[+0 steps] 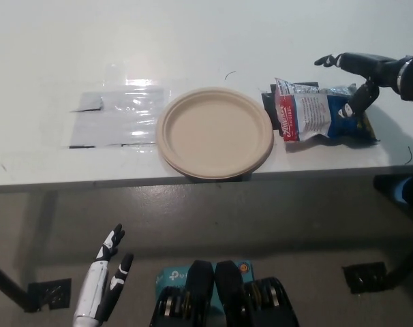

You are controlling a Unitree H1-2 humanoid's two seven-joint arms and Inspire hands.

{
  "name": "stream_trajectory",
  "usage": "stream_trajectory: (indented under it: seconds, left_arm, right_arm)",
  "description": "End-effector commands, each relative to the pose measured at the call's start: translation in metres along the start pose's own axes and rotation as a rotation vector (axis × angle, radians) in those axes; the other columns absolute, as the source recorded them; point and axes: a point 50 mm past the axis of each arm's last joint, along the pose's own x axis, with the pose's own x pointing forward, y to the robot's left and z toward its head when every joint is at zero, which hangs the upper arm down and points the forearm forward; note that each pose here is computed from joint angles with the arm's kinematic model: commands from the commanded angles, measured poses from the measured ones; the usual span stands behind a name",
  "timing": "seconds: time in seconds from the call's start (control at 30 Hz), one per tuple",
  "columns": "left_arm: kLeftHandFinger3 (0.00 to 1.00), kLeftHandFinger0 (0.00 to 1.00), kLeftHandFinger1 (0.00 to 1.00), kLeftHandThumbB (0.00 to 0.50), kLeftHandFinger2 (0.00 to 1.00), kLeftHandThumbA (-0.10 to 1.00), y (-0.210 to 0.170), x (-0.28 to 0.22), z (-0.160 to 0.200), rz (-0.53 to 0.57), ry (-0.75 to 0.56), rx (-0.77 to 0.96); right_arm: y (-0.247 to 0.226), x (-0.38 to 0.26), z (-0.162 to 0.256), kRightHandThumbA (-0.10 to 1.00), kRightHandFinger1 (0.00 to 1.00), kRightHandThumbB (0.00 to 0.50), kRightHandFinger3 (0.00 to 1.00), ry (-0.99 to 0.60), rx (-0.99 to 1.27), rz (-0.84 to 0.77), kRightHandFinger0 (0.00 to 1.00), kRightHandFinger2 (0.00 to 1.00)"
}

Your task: The robot picks up a small bag of sunflower seeds on the right hand side and take it to the empty plate on the left hand side then pours some sunflower seeds on to the plate.

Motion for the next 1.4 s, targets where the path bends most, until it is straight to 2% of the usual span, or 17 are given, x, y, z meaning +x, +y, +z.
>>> stream_trajectory:
  seconds: [0.0,0.17,0.33,0.43,0.6,0.87,1.07,1.23,1.37]
  left_arm:
    - [1.0,1.0,1.0,0.289,1.0,1.0,0.007,0.003,0.01,0.003,-0.06,0.002]
    - [1.0,1.0,1.0,0.296,1.0,1.0,0.007,0.003,0.01,0.002,-0.058,0.004]
    - [1.0,1.0,1.0,0.302,1.0,1.0,0.007,0.003,0.01,0.002,-0.055,0.002]
    - [1.0,1.0,1.0,0.301,1.0,1.0,0.006,0.004,0.012,0.002,-0.058,-0.002]
    - [1.0,1.0,1.0,0.307,1.0,1.0,0.007,0.004,0.011,0.006,-0.067,-0.001]
    - [1.0,1.0,1.0,0.319,1.0,1.0,0.007,0.004,0.012,0.01,-0.058,-0.008]
    - [1.0,1.0,1.0,0.33,1.0,1.0,0.006,0.004,0.013,0.012,-0.054,-0.013]
    - [1.0,1.0,1.0,0.326,1.0,1.0,0.006,0.005,0.012,0.012,-0.062,-0.007]
    - [1.0,1.0,1.0,0.328,1.0,1.0,0.007,0.004,0.013,0.011,-0.063,-0.015]
  right_arm:
    - [-0.045,-0.009,0.013,0.79,1.0,0.5,1.0,-0.017,-0.015,-0.105,1.0,1.0]
    - [-0.042,0.001,0.013,0.86,1.0,0.5,1.0,-0.007,-0.041,-0.087,1.0,1.0]
    - [-0.04,0.01,0.015,0.82,1.0,0.5,1.0,0.015,-0.033,-0.058,1.0,1.0]
    - [-0.04,0.015,0.016,0.85,1.0,0.5,1.0,0.038,-0.068,-0.036,1.0,1.0]
    - [-0.038,0.022,0.014,0.85,1.0,0.5,1.0,0.064,-0.087,-0.01,1.0,1.0]
    - [-0.032,0.032,0.015,0.79,1.0,0.5,1.0,0.073,-0.061,0.013,1.0,1.0]
    - [-0.027,0.035,0.018,0.8,1.0,0.5,1.0,0.063,-0.075,0.027,1.0,1.0]
    - [-0.023,0.038,0.019,0.77,1.0,0.5,1.0,0.079,-0.055,0.054,1.0,1.0]
    - [-0.02,0.04,0.019,0.8,1.0,0.5,1.0,0.09,-0.099,0.091,1.0,1.0]
